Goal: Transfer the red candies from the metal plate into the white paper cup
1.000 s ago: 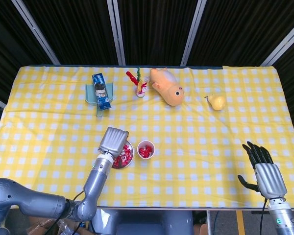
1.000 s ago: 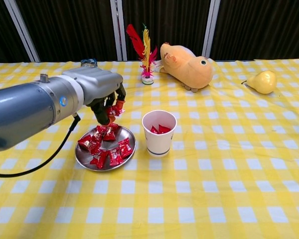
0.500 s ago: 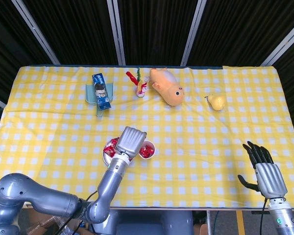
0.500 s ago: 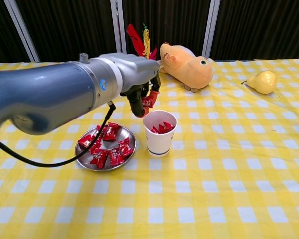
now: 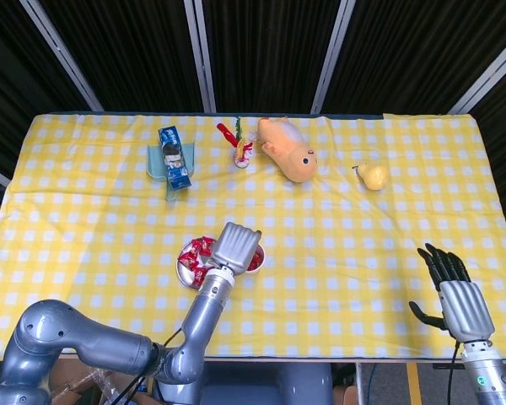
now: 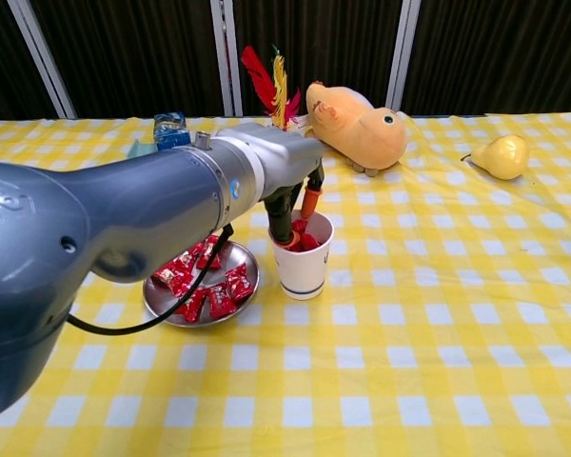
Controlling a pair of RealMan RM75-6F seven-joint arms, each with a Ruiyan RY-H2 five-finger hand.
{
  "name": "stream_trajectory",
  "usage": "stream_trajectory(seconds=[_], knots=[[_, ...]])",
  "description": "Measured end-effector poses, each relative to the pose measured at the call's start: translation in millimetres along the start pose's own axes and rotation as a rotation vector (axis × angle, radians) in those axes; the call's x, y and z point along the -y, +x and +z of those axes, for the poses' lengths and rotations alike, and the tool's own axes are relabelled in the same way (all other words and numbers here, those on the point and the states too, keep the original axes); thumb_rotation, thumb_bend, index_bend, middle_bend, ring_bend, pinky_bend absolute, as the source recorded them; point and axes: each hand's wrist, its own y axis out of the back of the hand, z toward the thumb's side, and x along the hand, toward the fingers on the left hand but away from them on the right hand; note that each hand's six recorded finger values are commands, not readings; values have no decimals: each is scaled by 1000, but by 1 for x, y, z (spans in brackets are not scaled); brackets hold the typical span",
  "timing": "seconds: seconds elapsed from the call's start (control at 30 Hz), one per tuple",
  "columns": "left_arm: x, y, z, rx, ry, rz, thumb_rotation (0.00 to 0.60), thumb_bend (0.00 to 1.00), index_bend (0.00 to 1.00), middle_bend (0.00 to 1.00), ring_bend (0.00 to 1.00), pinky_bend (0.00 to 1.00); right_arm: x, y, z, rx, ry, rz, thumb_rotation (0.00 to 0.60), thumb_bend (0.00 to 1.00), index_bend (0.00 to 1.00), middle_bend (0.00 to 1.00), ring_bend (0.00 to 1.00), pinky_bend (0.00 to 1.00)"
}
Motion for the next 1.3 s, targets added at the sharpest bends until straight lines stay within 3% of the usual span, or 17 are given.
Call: stream_trajectory(seconds=[0.23,0.47,0.83,1.1,1.3], knots=[[1,0,3,13,-31,10,600,299,365,378,838,970,0,1,0,1,3,-3,600,341,0,0,0,1],[-9,-6,5,40,-86,46,600,284,327,364,837,970,0,1,0,-1,5,-3,600,341,0,0,0,1],[-25,-24,-31,10,-150,99,600,253,312,369,837,970,0,1,0,0,9,-6,600,341,0,0,0,1],[14,-42,-75,-49,-70,-14,600,232,300,345,837,970,1,1,1,1,13,-4,600,342,0,0,0,1],[44,-48,-82,-30,-20,-98,600,206,260,305,836,970,0,1,0,6,12,-5,600,341,0,0,0,1]])
